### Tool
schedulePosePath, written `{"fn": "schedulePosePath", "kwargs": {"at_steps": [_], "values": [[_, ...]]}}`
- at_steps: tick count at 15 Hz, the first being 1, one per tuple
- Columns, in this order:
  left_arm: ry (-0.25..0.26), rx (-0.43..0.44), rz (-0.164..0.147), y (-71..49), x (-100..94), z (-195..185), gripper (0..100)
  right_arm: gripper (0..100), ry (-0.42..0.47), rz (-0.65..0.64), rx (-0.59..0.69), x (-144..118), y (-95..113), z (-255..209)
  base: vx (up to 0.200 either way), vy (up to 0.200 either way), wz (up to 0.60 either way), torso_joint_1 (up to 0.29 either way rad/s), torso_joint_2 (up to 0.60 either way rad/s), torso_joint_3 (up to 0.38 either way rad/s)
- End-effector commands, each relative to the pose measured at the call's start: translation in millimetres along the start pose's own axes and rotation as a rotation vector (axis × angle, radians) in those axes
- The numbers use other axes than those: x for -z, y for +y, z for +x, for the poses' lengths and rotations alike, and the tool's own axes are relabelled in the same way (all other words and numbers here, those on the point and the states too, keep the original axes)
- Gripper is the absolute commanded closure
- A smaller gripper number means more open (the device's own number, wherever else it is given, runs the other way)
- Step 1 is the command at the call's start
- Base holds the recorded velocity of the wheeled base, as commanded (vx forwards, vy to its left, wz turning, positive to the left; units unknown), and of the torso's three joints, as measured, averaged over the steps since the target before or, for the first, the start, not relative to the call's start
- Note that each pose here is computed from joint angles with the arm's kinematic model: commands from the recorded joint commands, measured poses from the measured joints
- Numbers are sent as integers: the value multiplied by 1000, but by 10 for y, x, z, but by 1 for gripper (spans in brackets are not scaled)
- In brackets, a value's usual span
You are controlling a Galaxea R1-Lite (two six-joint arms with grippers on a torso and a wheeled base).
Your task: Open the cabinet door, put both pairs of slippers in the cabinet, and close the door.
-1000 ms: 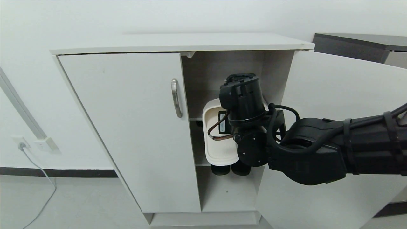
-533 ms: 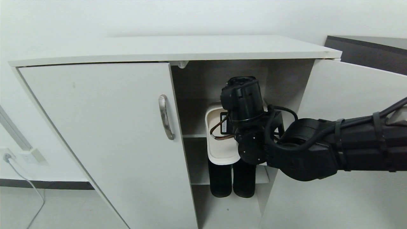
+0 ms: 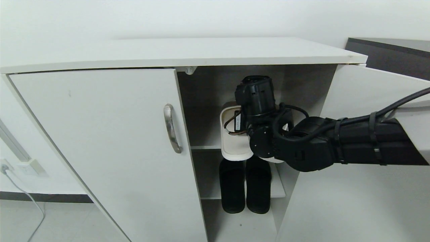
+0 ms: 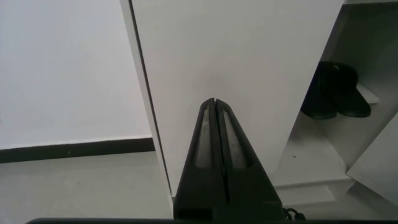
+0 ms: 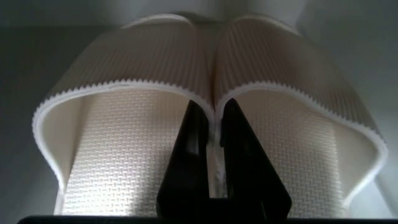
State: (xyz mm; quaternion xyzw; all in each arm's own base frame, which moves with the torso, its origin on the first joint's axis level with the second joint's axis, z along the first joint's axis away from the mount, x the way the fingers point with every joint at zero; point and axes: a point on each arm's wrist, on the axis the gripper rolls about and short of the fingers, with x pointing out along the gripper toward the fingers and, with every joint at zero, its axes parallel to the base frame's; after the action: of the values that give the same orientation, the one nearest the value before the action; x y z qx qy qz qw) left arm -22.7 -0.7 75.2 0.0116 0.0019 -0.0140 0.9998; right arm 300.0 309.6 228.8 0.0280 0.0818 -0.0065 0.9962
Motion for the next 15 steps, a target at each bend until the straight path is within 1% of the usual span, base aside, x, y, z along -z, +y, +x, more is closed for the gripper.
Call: {"fn": "schedulePosePath", "kwargs": {"at_steps": [1,3,6,15], "values": [[-1,0,0,0,1,-1,100,100,0,-5,19,12,67,177,0,0,0,0,0,0],[1,0,-3,0,0,0,100,100,0,2,14,-79,77,268,0,0,0,0,0,0],[-1,-2,-8,0,-1,0,100,100,-1,9,10,-145,62,353,0,0,0,0,0,0],[-1,-2,-8,0,-1,0,100,100,19,-14,11,-18,89,437,0,0,0,0,0,0]]}}
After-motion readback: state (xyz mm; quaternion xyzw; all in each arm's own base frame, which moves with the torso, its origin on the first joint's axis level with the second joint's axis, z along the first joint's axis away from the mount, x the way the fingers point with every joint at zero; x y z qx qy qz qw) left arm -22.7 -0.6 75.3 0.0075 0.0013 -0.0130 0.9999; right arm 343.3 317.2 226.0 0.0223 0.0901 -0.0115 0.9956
